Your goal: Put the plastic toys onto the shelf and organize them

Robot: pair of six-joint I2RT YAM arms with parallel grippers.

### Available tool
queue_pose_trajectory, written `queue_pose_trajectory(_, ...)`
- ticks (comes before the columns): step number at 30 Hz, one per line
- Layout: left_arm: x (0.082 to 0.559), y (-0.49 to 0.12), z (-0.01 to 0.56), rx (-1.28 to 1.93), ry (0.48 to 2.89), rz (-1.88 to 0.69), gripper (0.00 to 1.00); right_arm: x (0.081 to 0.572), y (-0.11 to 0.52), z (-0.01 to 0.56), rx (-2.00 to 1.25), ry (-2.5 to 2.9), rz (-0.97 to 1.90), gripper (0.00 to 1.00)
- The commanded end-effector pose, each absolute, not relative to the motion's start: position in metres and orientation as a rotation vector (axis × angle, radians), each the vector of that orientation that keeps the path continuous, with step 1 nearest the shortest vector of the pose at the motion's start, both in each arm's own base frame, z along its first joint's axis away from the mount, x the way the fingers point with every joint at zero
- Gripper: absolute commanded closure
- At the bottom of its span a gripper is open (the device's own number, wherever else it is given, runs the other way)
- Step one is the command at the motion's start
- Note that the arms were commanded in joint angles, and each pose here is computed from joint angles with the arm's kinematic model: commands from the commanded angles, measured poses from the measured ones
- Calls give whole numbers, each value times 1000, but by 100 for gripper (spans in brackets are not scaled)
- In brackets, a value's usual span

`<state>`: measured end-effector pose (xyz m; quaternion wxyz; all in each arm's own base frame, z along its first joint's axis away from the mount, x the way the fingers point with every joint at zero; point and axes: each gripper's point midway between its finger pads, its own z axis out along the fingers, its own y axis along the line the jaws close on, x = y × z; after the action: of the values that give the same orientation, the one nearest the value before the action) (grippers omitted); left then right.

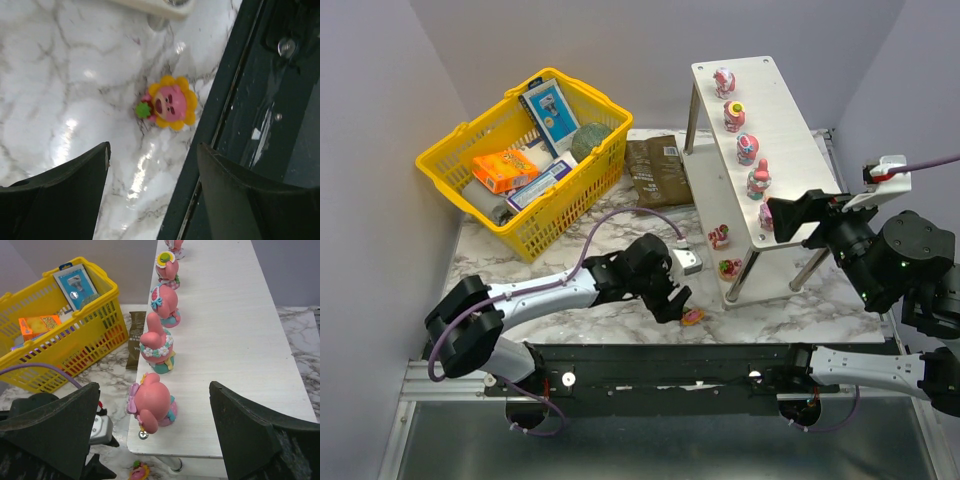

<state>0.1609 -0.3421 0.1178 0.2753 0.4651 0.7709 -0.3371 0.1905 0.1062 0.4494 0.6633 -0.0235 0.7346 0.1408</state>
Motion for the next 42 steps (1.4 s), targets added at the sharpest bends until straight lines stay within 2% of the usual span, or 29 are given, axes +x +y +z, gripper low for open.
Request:
queue_pose_trajectory(1, 139, -342, 106, 1249, 2095, -906, 21, 189, 103, 459, -11, 1641, 356, 3)
queue_pose_trajectory(11, 139, -371, 85, 1279, 2100, -821, 15, 188, 102, 455, 0, 1650, 373, 3)
queue_pose_trajectory(17, 148, -380, 65, 1217, 2166, -665, 17, 186, 98, 455, 11, 1650, 376, 3)
queue_pose_trajectory(22, 153, -390, 62, 1184, 2184, -629, 20, 184, 94, 455, 23, 1649, 381, 3)
queue_pose_trajectory(25, 161, -387, 54, 1148, 2218, -556, 26, 184, 92, 455, 23, 1650, 376, 3)
queue_pose_trajectory(29, 169, -381, 47, 1102, 2257, -466, 45, 184, 90, 456, 28, 1646, 375, 3)
queue_pose_trajectory(31, 171, -377, 44, 1087, 2275, -439, 50, 184, 89, 457, 28, 1644, 372, 3)
queue_pose_trajectory(32, 172, -376, 42, 1075, 2281, -422, 59, 184, 89, 458, 29, 1642, 372, 3)
queue_pose_trajectory(35, 182, -363, 38, 1003, 2309, -312, 73, 184, 90, 457, 23, 1644, 363, 3)
queue_pose_trajectory(38, 195, -348, 37, 899, 2338, -174, 83, 185, 91, 457, 18, 1645, 356, 3)
queue_pose_trajectory(42, 210, -336, 44, 740, 2378, -38, 86, 187, 93, 456, 8, 1648, 348, 3)
